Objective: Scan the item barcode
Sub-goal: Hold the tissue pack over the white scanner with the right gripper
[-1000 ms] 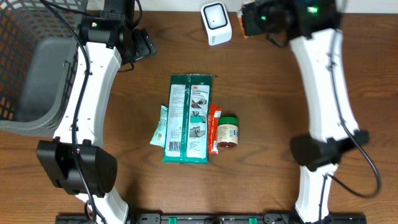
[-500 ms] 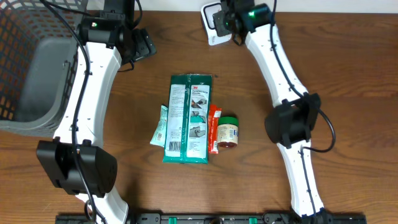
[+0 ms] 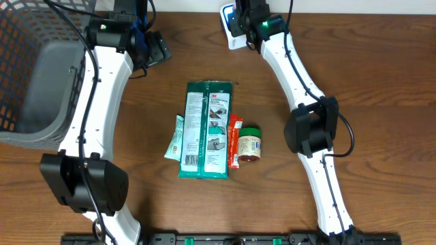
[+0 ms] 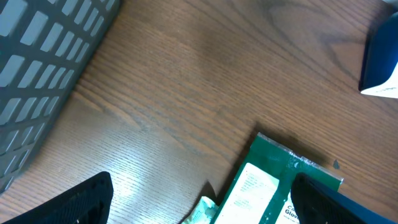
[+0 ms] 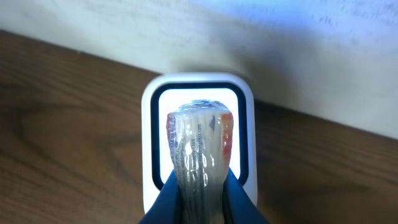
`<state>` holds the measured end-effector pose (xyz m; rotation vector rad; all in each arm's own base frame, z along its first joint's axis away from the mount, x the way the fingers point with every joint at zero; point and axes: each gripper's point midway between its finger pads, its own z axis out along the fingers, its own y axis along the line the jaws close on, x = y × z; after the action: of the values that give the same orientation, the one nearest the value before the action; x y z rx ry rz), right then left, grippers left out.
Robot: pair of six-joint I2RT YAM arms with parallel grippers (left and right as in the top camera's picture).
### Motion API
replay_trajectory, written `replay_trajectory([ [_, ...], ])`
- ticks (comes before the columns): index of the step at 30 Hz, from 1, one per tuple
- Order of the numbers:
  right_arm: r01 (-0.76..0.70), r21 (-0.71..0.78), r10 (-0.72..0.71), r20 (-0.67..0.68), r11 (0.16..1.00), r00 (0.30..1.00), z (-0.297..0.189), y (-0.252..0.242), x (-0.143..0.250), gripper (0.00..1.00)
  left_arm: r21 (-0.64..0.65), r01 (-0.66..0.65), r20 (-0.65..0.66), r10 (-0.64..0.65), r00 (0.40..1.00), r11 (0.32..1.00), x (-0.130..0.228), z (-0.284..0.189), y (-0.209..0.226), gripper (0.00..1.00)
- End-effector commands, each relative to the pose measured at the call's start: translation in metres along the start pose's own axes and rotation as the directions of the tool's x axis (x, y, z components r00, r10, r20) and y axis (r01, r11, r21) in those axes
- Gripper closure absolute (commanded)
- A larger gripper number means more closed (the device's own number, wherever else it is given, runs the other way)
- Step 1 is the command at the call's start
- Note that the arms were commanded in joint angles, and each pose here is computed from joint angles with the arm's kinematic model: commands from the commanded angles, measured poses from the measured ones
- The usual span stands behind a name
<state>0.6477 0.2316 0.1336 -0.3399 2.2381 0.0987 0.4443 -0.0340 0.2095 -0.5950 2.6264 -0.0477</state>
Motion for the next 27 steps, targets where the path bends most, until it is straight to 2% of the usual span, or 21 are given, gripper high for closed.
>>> replay_trajectory([
  [1,0.014,0.007,-0.014,0.018,1.0,1.0,0.0,0.003,-0.004,0.99,-0.012,-0.004,0.007,0.004,1.0,1.0,-0.002,0.0,0.002,0.09],
  [19,0.013,0.007,-0.013,0.017,1.0,1.0,0.006,0.003,0.0,0.99,-0.012,-0.004,0.007,0.004,1.0,1.0,-0.002,0.0,0.002,0.09],
  [22,0.014,0.007,-0.014,0.012,1.0,1.0,0.007,0.003,0.003,0.94,-0.012,-0.004,0.007,0.004,1.0,1.0,-0.002,0.0,0.002,0.09],
  [25,0.015,0.008,-0.015,0.003,1.0,1.0,0.008,0.003,0.006,0.99,-0.012,-0.004,0.007,0.004,1.0,1.0,-0.002,0.0,0.002,0.09],
  [27,0.015,0.008,-0.015,-0.004,1.0,1.0,0.009,0.002,0.008,0.99,-0.012,-0.004,0.007,0.004,1.0,1.0,-0.002,0.0,0.002,0.09],
])
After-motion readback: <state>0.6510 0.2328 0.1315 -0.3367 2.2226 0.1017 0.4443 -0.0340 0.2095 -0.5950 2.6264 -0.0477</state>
